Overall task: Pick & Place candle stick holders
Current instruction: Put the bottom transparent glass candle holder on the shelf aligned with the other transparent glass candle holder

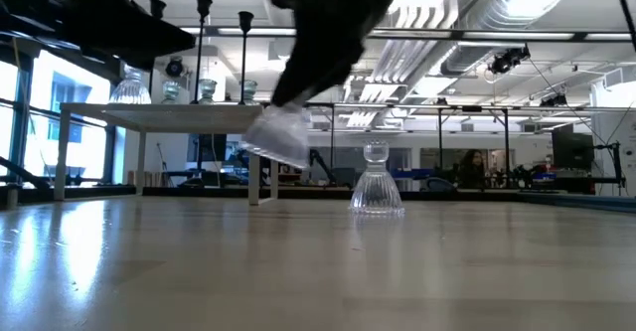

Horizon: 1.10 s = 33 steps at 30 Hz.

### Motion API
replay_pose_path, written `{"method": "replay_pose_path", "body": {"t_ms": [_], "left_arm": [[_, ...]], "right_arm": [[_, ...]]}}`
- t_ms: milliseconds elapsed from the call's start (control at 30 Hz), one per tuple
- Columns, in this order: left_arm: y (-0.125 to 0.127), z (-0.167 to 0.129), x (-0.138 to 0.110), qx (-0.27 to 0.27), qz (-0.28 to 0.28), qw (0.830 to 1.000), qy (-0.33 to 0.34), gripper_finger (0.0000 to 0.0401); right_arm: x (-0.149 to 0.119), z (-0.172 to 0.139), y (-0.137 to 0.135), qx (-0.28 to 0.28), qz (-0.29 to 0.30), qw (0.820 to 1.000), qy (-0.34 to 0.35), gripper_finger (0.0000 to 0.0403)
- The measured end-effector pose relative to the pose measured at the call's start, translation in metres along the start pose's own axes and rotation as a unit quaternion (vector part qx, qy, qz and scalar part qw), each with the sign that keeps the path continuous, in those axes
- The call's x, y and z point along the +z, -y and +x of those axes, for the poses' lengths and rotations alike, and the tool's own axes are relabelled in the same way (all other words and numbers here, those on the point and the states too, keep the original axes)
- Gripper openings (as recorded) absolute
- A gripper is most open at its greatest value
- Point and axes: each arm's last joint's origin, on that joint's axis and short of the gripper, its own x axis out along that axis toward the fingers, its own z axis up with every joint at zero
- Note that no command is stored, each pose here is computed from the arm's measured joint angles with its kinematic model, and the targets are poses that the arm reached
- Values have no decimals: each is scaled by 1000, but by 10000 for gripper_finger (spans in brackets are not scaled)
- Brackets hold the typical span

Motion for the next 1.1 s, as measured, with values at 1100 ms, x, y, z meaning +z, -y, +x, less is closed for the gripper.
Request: {"method": "replay_pose_path", "body": {"t_ms": [1100], "left_arm": [[-9,-13,-1,9,-11,1000,4,0]], "right_arm": [[49,55,57,-62,-73,995,31,239]]}}
